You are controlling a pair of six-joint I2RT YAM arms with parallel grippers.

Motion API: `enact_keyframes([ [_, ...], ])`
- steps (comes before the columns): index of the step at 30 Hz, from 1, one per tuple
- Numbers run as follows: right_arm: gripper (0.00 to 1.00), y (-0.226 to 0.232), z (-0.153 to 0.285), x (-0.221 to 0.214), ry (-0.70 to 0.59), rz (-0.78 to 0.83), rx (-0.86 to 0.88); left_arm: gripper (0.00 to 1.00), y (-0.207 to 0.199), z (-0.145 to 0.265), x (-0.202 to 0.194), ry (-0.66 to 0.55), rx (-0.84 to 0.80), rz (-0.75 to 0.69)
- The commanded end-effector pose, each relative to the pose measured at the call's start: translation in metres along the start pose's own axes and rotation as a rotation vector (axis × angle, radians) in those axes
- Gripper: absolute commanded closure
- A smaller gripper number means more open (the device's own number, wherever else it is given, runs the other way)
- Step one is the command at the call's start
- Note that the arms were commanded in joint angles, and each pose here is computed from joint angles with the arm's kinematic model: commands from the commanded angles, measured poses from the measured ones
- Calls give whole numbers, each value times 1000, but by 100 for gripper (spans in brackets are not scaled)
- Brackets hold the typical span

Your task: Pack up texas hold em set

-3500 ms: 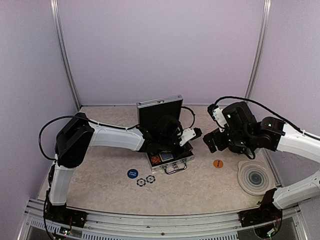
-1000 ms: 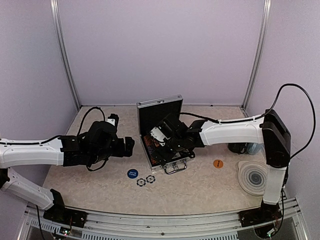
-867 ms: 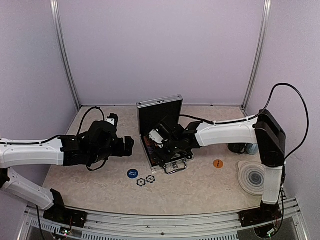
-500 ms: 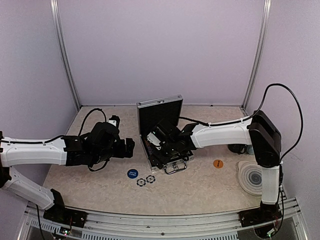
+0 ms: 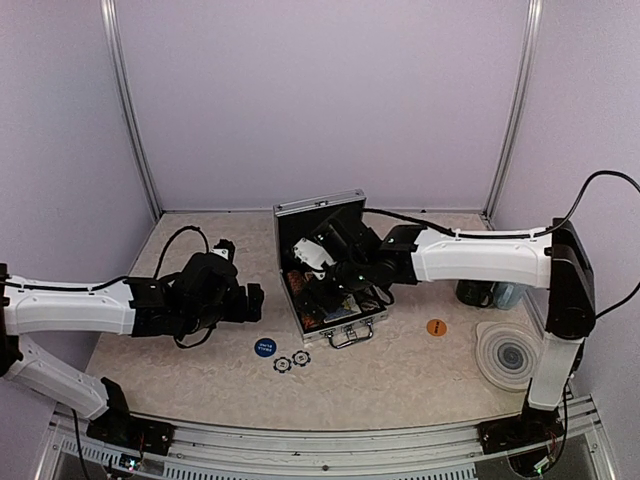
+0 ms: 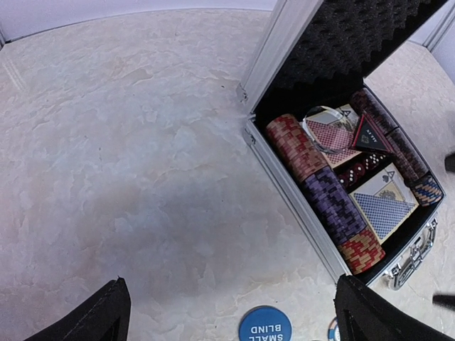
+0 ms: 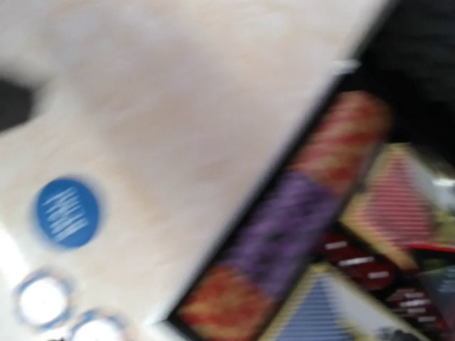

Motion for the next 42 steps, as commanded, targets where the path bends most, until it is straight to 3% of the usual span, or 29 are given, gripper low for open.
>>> enact_keyframes([
  [1, 1, 53, -2, -20, 109, 157, 153, 1, 12, 1, 0, -10, 37, 53],
  [10, 1, 90, -40, -35, 200, 237, 278, 1, 38, 5, -8, -13, 95, 160],
  [26, 1, 102, -96, -50, 394, 317, 257, 1, 61, 20, -14, -56, 79, 259],
  [30, 9, 104, -103, -56, 462, 331, 266, 1, 61, 20, -15, -56, 73, 259],
  [38, 11, 116, -112, -70, 533, 386, 272, 1, 63, 20, -15, -68, 67, 263],
  [42, 24, 118, -112, -76, 552, 387, 287, 1, 64, 21, -15, -72, 69, 261],
])
Point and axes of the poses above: each gripper's point midway between its finger pads, its own z axis back along the fingers, its own y axis along the line the jaws close on, x = y × z, the point moved 8 cm from there along z, back along the fingers, and after that the axes turned 3 degrees about -z, right-handed, at the moved point
